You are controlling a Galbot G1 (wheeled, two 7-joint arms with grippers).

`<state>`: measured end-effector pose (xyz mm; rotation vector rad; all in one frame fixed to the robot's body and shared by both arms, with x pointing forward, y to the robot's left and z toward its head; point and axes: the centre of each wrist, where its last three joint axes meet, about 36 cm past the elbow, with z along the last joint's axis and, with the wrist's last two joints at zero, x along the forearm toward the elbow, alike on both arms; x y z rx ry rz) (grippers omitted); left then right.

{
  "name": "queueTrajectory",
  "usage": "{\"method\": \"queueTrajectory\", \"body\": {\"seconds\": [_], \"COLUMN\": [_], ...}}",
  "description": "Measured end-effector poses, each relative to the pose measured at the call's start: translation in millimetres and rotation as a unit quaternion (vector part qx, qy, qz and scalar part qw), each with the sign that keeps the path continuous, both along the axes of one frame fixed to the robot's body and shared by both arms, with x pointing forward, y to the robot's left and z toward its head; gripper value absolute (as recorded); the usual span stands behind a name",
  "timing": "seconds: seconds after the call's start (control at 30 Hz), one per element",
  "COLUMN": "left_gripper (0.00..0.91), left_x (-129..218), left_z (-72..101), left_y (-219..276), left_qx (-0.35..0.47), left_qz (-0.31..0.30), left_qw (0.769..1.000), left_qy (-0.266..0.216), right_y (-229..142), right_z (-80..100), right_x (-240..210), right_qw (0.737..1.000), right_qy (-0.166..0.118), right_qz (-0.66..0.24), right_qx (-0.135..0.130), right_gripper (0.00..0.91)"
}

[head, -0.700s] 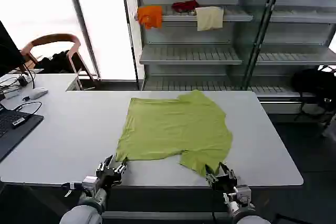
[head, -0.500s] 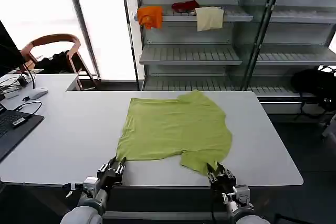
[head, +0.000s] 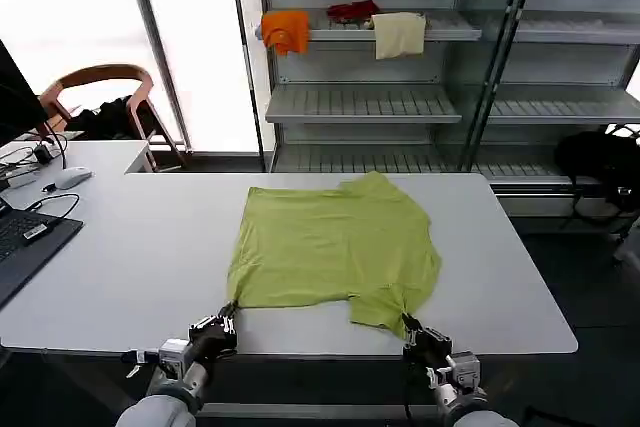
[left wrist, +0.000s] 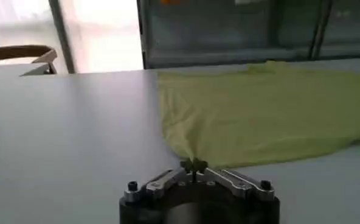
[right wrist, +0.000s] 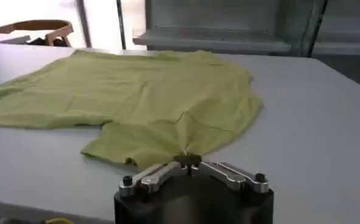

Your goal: Fold and organize the clothes.

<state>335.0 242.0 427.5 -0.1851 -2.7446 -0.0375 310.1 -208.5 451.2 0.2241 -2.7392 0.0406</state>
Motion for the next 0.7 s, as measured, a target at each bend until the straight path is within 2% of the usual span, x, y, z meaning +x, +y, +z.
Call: {"method": "queueTrajectory", "body": {"seconds": [0.17, 0.33, 0.7], "left_gripper": [0.0, 0.0, 0.0], "left_x": [1.7, 7.6, 36.6], "left_z": [15.5, 22.3, 16.1], "left_y": [7.4, 8.9, 8.3], "left_qx": [-0.009, -0.014, -0.017], "left_qz": [0.0, -0.001, 0.0], "left_qw": [1.0, 0.999, 1.0], "left_qy": [-0.022, -0.031, -0.023], "right_y": [3.4, 7.7, 10.2], "right_z": [8.5, 12.6, 13.5], "right_x": [5.3, 18.1, 59.9], "right_qw": [1.0, 0.999, 0.998], "right_qy": [-0.015, -0.03, -0.05], "right_qz": [-0.003, -0.005, -0.016], "right_qx": [0.006, 0.012, 0.021], "right_gripper": [0.0, 0.0, 0.0]}}
